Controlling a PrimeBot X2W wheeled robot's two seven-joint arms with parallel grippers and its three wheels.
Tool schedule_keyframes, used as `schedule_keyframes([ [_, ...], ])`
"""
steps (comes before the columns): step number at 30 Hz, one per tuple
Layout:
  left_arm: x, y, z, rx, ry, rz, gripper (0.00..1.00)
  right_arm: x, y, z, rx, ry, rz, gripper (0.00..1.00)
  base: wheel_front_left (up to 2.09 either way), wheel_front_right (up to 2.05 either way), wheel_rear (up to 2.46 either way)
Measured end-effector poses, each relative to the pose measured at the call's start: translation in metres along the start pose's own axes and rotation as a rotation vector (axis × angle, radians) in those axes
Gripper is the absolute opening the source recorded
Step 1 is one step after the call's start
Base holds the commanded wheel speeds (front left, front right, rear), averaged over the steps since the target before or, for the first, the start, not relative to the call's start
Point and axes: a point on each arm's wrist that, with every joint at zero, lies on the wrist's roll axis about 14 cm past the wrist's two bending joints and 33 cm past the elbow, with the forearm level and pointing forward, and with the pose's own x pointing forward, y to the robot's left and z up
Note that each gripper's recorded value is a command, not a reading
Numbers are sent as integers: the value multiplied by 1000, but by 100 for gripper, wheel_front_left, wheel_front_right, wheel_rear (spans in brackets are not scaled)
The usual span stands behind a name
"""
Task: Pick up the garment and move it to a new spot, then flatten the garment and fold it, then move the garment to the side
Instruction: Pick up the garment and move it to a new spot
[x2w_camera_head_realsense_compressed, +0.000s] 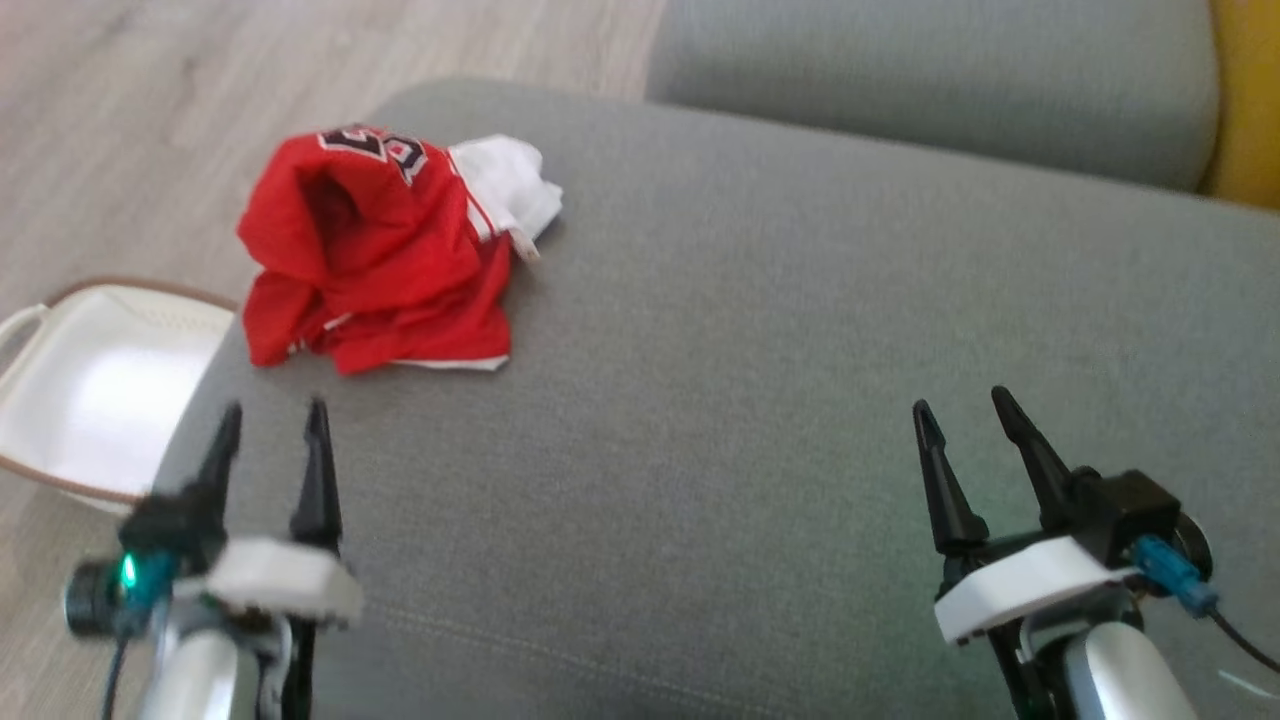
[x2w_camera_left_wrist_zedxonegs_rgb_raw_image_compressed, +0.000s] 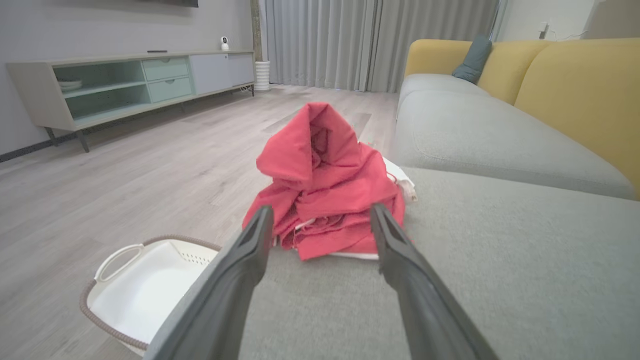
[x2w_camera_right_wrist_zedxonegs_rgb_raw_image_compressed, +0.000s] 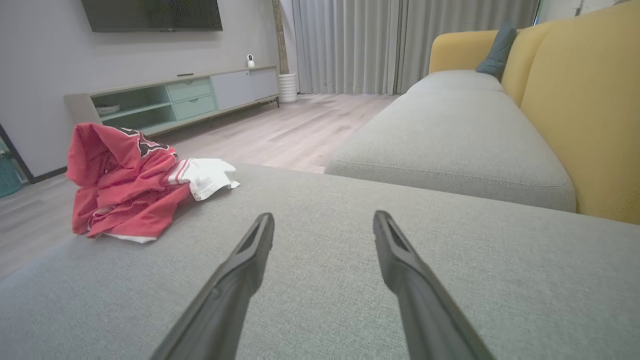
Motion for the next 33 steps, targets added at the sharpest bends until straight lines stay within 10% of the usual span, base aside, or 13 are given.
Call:
schedule_keyframes([
  [27, 176, 19, -85, 100, 370, 32, 100, 57, -62, -64, 15, 143, -39, 100, 0, 0, 0],
  [28, 178, 21, -84, 105, 369, 43, 45, 57, -62, -65, 15, 144, -38, 100, 0, 0, 0],
  [30, 180, 25, -82, 116, 367, 59, 0, 57, -61, -65, 16, 144, -35, 100, 0, 0, 0],
  [33, 178, 33, -82, 144, 375, 75, 0, 58, -60, -64, 16, 146, -32, 100, 0, 0, 0],
])
